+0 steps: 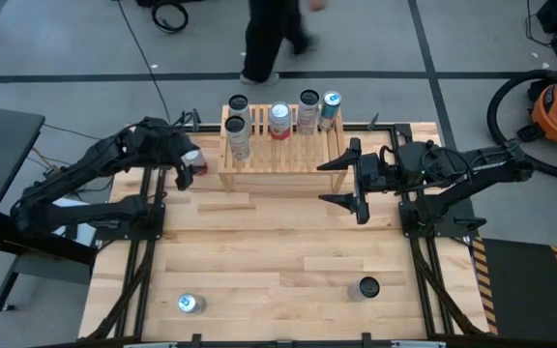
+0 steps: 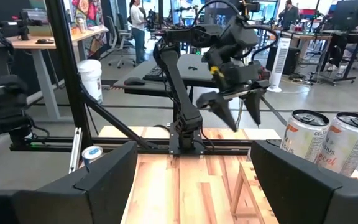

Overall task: Place canned beverage on shelf
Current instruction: Put the pink white soda can on the shelf aligned with the other pink white soda can

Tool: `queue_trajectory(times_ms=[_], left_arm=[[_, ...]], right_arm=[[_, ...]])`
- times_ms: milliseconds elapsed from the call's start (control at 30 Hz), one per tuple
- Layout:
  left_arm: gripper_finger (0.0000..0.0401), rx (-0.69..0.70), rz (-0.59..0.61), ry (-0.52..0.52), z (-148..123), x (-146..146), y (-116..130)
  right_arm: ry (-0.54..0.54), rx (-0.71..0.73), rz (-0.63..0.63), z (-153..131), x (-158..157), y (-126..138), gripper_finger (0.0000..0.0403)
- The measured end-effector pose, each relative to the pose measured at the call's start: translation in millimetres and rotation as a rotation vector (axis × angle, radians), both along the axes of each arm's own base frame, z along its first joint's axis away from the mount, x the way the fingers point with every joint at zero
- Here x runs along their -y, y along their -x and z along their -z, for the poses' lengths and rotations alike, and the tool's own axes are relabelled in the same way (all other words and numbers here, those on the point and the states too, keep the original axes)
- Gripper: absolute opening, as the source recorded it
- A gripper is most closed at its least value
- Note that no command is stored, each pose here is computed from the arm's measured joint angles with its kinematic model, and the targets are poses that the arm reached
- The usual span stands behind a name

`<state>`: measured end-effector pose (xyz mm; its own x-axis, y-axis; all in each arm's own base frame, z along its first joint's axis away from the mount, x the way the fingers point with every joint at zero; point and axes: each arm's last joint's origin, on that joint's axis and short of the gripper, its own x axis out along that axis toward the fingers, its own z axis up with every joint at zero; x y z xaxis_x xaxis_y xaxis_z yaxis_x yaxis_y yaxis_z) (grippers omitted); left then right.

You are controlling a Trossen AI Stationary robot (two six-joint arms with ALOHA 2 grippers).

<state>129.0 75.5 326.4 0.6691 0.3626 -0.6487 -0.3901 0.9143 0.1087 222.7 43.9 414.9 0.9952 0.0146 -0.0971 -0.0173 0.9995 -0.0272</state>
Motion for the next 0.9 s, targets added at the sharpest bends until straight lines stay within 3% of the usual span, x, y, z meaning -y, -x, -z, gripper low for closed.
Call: queue_trajectory(times_ms=[233,900], left_arm=[[0.0314,-0.085,-0.195,-0.006,9.2,-26.2,0.2],[0.0314,-0.242,-0.540,0.223,52.2,-89.4,-3.3]], right_arm=[[0.002,-0.009,0.000,0.9,0.0,0.1,0.0324],[0.002,-0.026,0.001,2.5,0.1,0.3,0.0324]])
